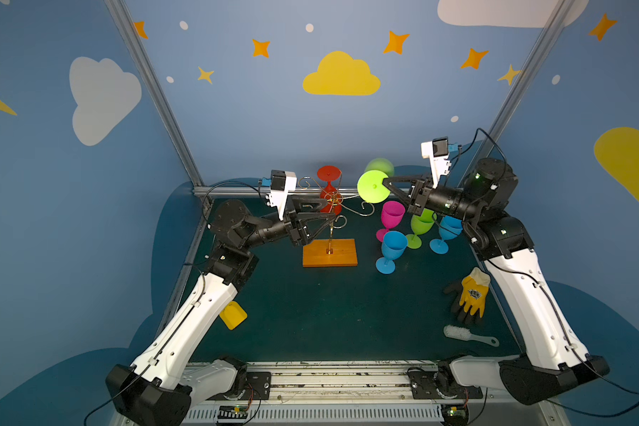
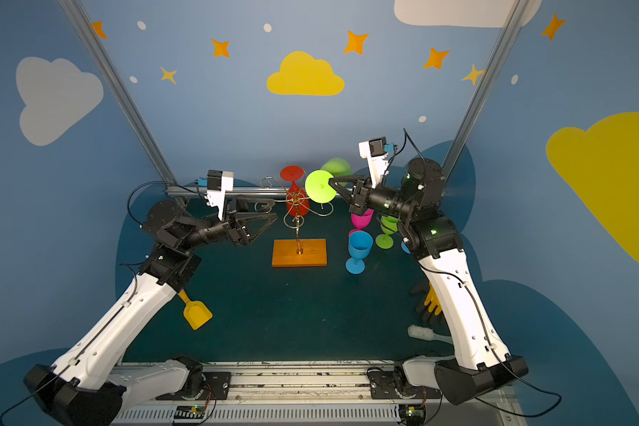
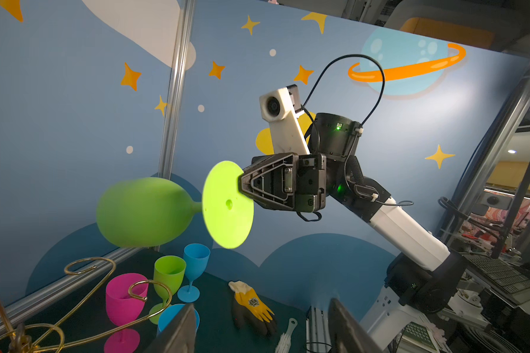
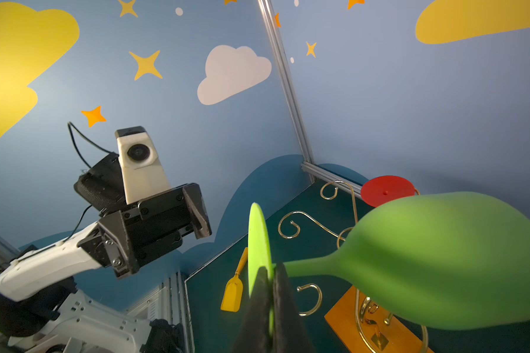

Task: Take the wine glass off the wine glass rack
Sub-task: Pick up the wine glass from the wine glass rack.

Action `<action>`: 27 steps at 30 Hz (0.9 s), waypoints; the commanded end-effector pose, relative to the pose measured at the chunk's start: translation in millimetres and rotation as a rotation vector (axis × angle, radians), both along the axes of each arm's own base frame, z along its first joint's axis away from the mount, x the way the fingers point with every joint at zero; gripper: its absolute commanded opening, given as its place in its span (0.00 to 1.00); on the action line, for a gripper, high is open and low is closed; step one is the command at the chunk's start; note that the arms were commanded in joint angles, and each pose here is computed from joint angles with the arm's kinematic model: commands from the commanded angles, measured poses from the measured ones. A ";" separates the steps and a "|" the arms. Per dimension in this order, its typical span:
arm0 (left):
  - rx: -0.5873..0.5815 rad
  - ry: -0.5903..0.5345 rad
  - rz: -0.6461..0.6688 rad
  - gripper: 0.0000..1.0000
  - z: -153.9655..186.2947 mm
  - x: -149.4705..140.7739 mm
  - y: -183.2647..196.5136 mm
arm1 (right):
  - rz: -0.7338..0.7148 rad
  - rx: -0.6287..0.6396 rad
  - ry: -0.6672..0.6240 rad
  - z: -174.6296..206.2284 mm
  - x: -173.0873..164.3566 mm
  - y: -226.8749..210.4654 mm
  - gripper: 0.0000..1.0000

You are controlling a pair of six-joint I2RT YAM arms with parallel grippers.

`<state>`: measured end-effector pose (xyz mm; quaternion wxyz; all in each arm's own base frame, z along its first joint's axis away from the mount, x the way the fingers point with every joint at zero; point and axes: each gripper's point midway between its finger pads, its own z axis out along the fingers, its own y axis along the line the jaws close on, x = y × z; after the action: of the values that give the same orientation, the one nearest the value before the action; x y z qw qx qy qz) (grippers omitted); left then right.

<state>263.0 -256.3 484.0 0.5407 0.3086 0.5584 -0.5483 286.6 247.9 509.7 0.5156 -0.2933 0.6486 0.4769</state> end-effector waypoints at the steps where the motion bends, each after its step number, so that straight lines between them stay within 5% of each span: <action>1: -0.008 -0.032 -0.049 0.67 10.4 -6.4 -6.0 | 0.042 -0.005 -0.071 7.8 -19.1 7.2 0.00; 14: -0.010 0.009 -0.125 0.59 7.7 1.4 -22.6 | 0.146 -0.011 -0.103 1.6 -44.4 42.1 0.00; 27: -0.007 0.026 -0.129 0.14 5.8 -0.4 -22.9 | 0.173 -0.050 -0.088 -12.5 -47.8 57.9 0.00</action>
<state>272.5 -280.5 476.8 0.4885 0.3217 0.5611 -0.5857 240.8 302.6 496.4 0.4873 -0.3734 0.6157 0.4939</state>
